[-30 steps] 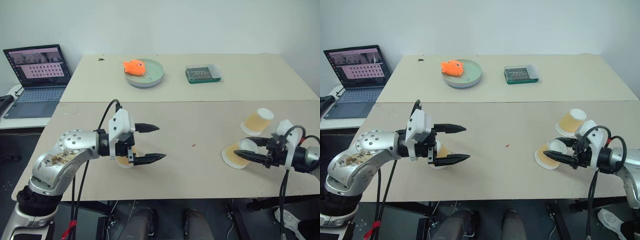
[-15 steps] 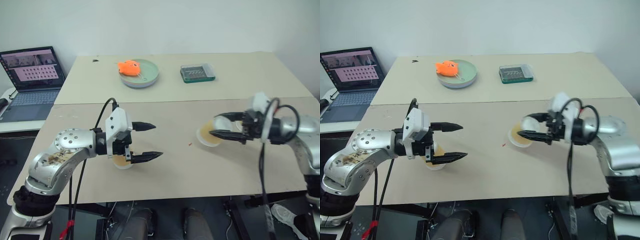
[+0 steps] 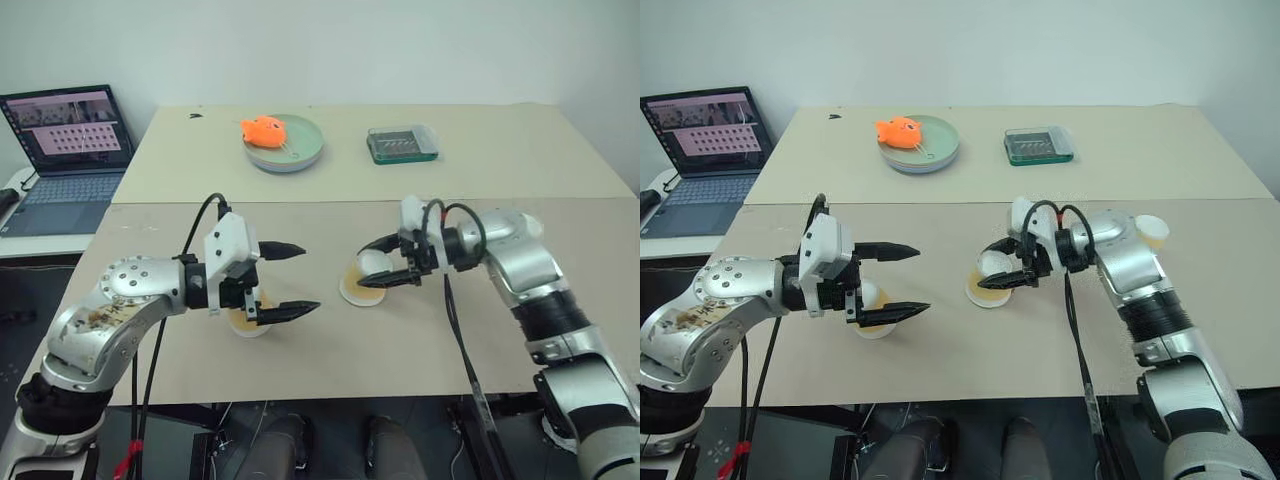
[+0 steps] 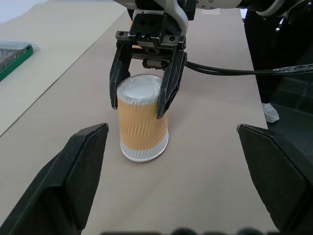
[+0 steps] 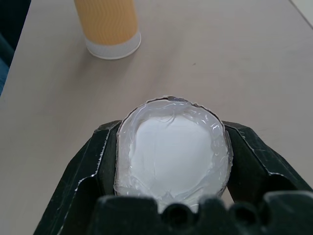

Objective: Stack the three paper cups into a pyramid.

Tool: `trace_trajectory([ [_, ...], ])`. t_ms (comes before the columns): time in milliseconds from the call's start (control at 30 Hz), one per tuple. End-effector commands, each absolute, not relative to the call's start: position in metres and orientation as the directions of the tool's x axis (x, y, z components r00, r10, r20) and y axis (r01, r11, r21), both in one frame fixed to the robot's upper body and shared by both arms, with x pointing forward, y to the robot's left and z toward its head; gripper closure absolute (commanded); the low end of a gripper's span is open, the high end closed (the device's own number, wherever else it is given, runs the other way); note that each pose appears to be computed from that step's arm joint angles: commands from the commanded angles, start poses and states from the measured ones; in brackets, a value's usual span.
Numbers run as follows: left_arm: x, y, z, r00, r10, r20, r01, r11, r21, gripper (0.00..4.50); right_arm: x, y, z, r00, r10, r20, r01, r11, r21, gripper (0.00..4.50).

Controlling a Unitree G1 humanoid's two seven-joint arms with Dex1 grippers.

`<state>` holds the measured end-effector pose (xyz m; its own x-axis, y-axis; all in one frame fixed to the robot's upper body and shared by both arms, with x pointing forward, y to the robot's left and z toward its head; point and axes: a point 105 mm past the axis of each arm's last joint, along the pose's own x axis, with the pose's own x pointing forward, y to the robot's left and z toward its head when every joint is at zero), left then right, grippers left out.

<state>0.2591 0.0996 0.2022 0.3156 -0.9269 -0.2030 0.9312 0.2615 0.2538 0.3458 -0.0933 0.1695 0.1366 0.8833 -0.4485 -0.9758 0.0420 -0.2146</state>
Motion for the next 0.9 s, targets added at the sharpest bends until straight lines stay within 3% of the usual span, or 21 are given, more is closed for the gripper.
trace_trajectory([
  [33,0.254,0.099,0.211,0.321,-0.93,-0.182,0.921,0.261,0.288,0.0,0.355,-0.083,0.187,0.138,0.892,-0.431,-0.961,0.014,-0.278,1.7],
  [567,0.258,0.097,0.213,0.328,-0.93,-0.167,0.918,0.271,0.291,0.0,0.375,-0.059,0.192,0.156,0.892,-0.425,-0.954,0.025,-0.298,1.7],
  [633,0.259,0.097,0.213,0.329,-0.929,-0.167,0.917,0.272,0.292,0.0,0.378,-0.059,0.193,0.172,0.893,-0.417,-0.953,0.044,-0.298,0.88],
  [667,0.259,0.097,0.213,0.329,-0.93,-0.166,0.917,0.272,0.292,0.0,0.378,-0.06,0.193,0.176,0.892,-0.417,-0.953,0.048,-0.301,0.76],
  [733,0.259,0.097,0.214,0.328,-0.93,-0.164,0.917,0.272,0.293,0.0,0.379,-0.06,0.195,0.19,0.89,-0.414,-0.948,0.056,-0.314,0.05],
  [900,0.259,0.095,0.214,0.322,-0.933,-0.161,0.919,0.267,0.292,0.0,0.38,-0.064,0.205,0.209,0.898,-0.387,-0.941,0.077,-0.33,0.05],
])
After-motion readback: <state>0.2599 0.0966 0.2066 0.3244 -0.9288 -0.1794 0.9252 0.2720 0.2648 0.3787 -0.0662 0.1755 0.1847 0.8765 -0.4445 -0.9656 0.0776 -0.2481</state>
